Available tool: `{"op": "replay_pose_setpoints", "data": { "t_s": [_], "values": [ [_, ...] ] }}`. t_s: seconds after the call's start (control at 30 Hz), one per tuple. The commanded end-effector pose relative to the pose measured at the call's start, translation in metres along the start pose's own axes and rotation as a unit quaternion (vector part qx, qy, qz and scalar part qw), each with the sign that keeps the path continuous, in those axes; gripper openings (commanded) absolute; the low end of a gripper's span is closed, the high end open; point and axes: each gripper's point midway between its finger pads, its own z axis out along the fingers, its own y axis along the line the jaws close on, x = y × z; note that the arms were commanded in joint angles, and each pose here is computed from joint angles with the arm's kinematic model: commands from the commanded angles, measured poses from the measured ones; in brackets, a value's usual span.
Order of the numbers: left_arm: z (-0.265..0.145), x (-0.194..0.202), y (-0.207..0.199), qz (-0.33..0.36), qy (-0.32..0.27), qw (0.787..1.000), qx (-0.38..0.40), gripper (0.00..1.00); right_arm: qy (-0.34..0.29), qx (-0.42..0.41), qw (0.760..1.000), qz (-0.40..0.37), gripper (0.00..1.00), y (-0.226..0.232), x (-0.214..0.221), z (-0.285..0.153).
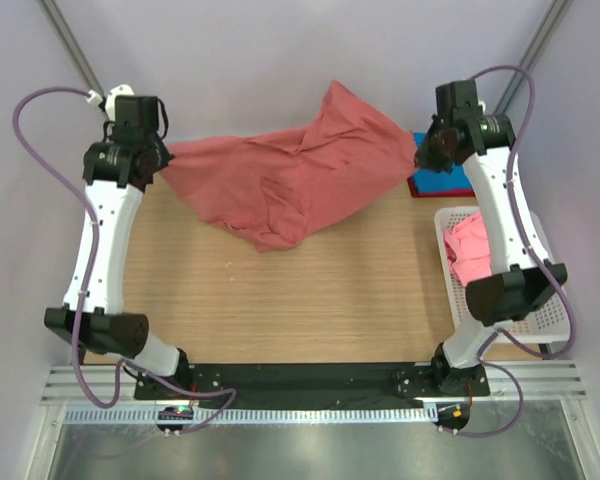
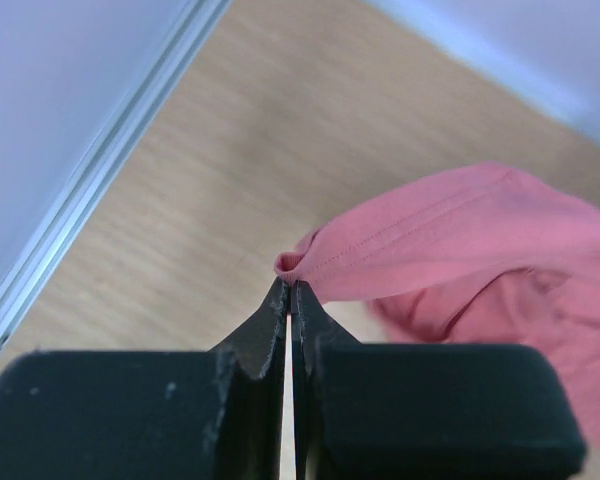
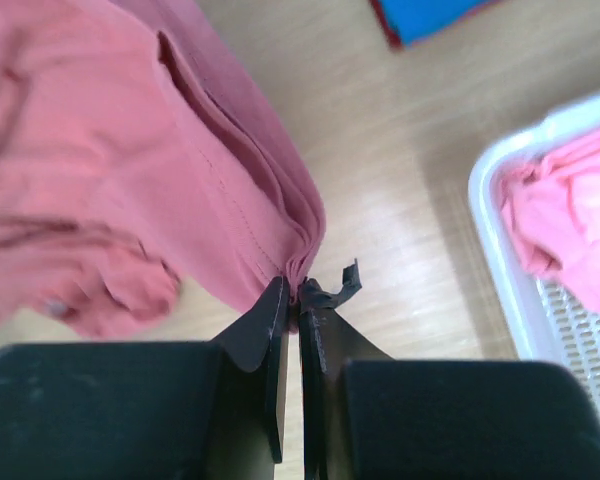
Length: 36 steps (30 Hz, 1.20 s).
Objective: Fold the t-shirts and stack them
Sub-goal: Flatten the tshirt out
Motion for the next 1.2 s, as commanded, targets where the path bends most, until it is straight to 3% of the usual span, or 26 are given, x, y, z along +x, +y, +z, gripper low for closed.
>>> {"op": "replay_pose_setpoints", "data": {
  "t_s": [0.0, 0.2, 0.27, 0.3, 0.4, 0.5, 0.67, 0.77, 0.8, 0.97, 1.17],
  "values": [
    [0.018, 0.047, 0.030, 0.027, 0.036, 0.997, -0.058, 0.00, 0.103, 0.027, 0.994, -0.007, 0.01, -0.034, 0.085, -0.008],
    [0.014, 0.121, 0.061, 0.045, 0.099, 0.992, -0.065, 0.00, 0.223, 0.060, 0.973, -0.014, 0.02, -0.102, 0.224, -0.003],
    [0.014, 0.154, 0.077, 0.057, 0.125, 0.987, -0.078, 0.00, 0.244, 0.062, 0.967, -0.030, 0.06, -0.117, 0.252, -0.011],
    [0.015, 0.164, 0.079, 0.055, 0.132, 0.987, -0.074, 0.00, 0.251, 0.060, 0.966, -0.037, 0.13, -0.121, 0.257, -0.015],
    [0.018, 0.191, 0.086, 0.046, 0.155, 0.985, -0.063, 0.00, 0.238, 0.043, 0.968, -0.061, 0.28, -0.119, 0.248, -0.024],
    [0.021, 0.210, 0.074, 0.033, 0.183, 0.982, -0.028, 0.00, 0.218, -0.003, 0.973, -0.074, 0.37, -0.087, 0.220, -0.015],
    [0.023, 0.229, 0.059, 0.025, 0.227, 0.974, 0.009, 0.00, 0.174, -0.055, 0.977, -0.109, 0.40, -0.027, 0.170, 0.054],
    [0.025, 0.228, 0.053, 0.030, 0.225, 0.974, 0.027, 0.00, 0.151, -0.077, 0.975, -0.144, 0.41, 0.001, 0.149, 0.088],
    [0.025, 0.227, 0.052, 0.034, 0.225, 0.973, 0.031, 0.00, 0.171, -0.058, 0.971, -0.155, 0.41, 0.000, 0.159, 0.113],
    [0.020, 0.230, 0.044, 0.023, 0.238, 0.970, 0.051, 0.00, 0.181, -0.091, 0.960, -0.195, 0.43, 0.037, 0.161, 0.157],
    [0.020, 0.233, 0.037, -0.001, 0.252, 0.966, 0.055, 0.00, 0.213, -0.098, 0.944, -0.230, 0.46, 0.040, 0.180, 0.205]
  ]
}}
